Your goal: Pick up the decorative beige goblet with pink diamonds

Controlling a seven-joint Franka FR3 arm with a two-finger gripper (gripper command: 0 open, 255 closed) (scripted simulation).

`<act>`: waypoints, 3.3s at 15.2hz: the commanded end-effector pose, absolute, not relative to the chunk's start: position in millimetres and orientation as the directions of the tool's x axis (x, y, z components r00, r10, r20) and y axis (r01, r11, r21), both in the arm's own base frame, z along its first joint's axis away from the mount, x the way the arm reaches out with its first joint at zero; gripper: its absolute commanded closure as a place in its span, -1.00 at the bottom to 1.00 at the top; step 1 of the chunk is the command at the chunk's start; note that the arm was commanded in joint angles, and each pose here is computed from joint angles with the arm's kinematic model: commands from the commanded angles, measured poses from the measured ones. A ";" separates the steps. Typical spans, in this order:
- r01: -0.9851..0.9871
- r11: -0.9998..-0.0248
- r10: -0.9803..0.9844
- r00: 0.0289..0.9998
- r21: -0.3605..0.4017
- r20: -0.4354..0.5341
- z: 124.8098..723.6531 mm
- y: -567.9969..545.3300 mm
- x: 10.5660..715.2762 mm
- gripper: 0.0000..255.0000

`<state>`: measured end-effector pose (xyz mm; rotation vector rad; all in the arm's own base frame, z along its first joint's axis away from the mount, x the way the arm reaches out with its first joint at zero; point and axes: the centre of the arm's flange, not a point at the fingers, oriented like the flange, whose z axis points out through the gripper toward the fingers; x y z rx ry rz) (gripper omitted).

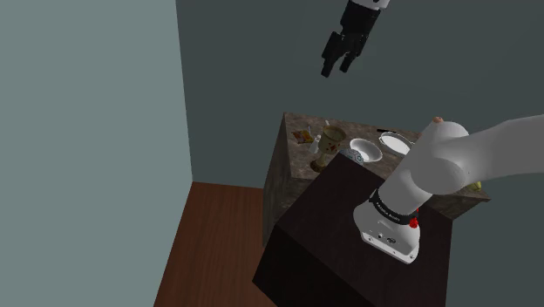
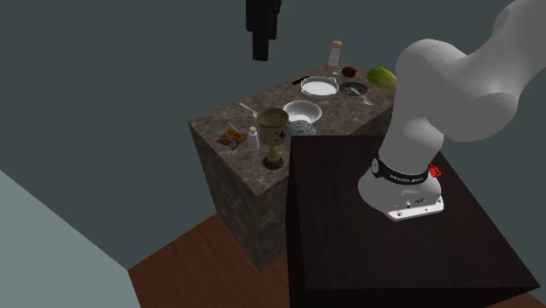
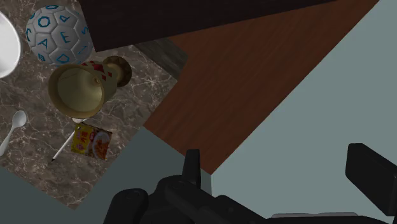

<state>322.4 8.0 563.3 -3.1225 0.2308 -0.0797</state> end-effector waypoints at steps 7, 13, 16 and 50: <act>-0.099 -0.995 -0.099 0.994 -0.009 0.051 500.1 -38.6 314.0 -1.00; -0.051 -0.999 -0.051 0.997 -0.004 0.051 437.1 -85.8 307.8 -1.00; -0.027 -1.000 -0.027 0.998 -0.002 0.051 405.7 -109.7 305.6 -1.00; 0.111 -0.994 0.112 0.992 0.012 0.051 185.9 -248.4 303.6 1.00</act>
